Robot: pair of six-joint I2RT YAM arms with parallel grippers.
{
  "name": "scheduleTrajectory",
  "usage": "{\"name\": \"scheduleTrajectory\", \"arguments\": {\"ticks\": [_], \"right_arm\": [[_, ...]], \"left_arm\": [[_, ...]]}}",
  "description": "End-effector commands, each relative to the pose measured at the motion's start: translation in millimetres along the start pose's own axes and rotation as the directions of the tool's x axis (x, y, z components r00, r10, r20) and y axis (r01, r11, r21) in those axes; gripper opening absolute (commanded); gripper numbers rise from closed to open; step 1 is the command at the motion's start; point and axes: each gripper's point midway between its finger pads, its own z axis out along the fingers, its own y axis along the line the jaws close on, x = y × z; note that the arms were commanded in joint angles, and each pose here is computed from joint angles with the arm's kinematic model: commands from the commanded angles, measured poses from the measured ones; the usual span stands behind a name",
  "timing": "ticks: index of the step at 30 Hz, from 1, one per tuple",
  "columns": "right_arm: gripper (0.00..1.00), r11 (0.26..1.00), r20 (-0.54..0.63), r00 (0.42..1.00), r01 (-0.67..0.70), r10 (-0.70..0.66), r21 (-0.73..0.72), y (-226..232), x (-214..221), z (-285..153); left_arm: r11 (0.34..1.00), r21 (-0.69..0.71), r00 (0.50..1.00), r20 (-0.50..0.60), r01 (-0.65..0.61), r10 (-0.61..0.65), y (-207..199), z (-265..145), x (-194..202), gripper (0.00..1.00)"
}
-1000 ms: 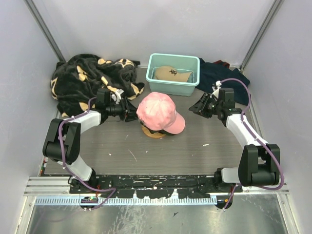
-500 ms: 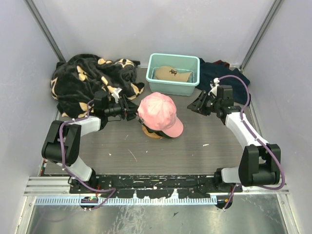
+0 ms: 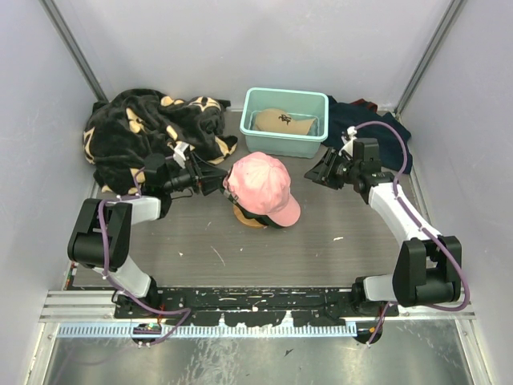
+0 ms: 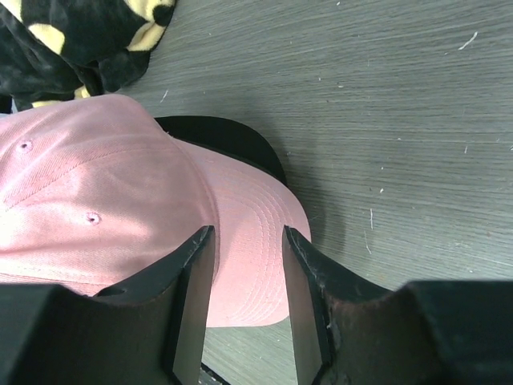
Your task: Stack the hats
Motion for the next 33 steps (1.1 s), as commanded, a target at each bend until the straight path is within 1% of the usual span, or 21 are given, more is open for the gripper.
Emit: {"name": "scheduleTrajectory", "arguments": {"ticks": [1, 8, 11, 13, 15, 17, 24, 27, 33], "right_arm": [[0.46, 0.998, 0.074, 0.995, 0.067, -0.065, -0.017, 17, -28, -4], [0.48, 0.995, 0.121, 0.988, 0.098, -0.096, -0.009, 29, -59, -3], [0.51, 0.993, 0.154, 0.981, 0.120, -0.119, 0.009, 34, -82, 2], [0.53, 0.988, 0.192, 0.969, 0.151, -0.153, 0.025, 41, -107, 6], [0.56, 0.985, 0.218, 0.961, 0.160, -0.169, 0.060, 40, -128, 16], [0.58, 0.984, 0.244, 0.954, 0.159, -0.175, 0.083, 39, -148, 28], [0.58, 0.983, 0.289, 0.949, 0.074, -0.122, 0.171, 23, -195, 77], [0.58, 0.974, 0.282, 0.954, 0.038, -0.102, 0.222, 20, -207, 89], [0.59, 0.964, 0.288, 0.955, -0.007, -0.072, 0.264, 25, -230, 104]], "left_arm": [[1.000, 0.007, 1.000, 0.003, -0.009, 0.009, 7, -8, 0, 0.57], [0.997, -0.070, 0.999, 0.040, 0.011, -0.008, 36, -25, -7, 0.57], [0.995, -0.095, 0.998, 0.067, 0.025, -0.018, 44, -33, -14, 0.58], [0.994, -0.100, 0.996, 0.092, 0.032, -0.023, 45, -38, -20, 0.58], [0.994, -0.105, 0.995, 0.100, 0.033, -0.022, 44, -41, -25, 0.58], [0.995, -0.101, 0.994, 0.104, 0.024, -0.014, 39, -41, -30, 0.58], [0.995, -0.103, 0.992, 0.123, 0.002, 0.011, 23, -45, -40, 0.59], [0.994, -0.111, 0.991, 0.135, -0.004, 0.019, 18, -47, -44, 0.59], [0.993, -0.115, 0.986, 0.164, 0.001, 0.018, 18, -53, -52, 0.59]]}}
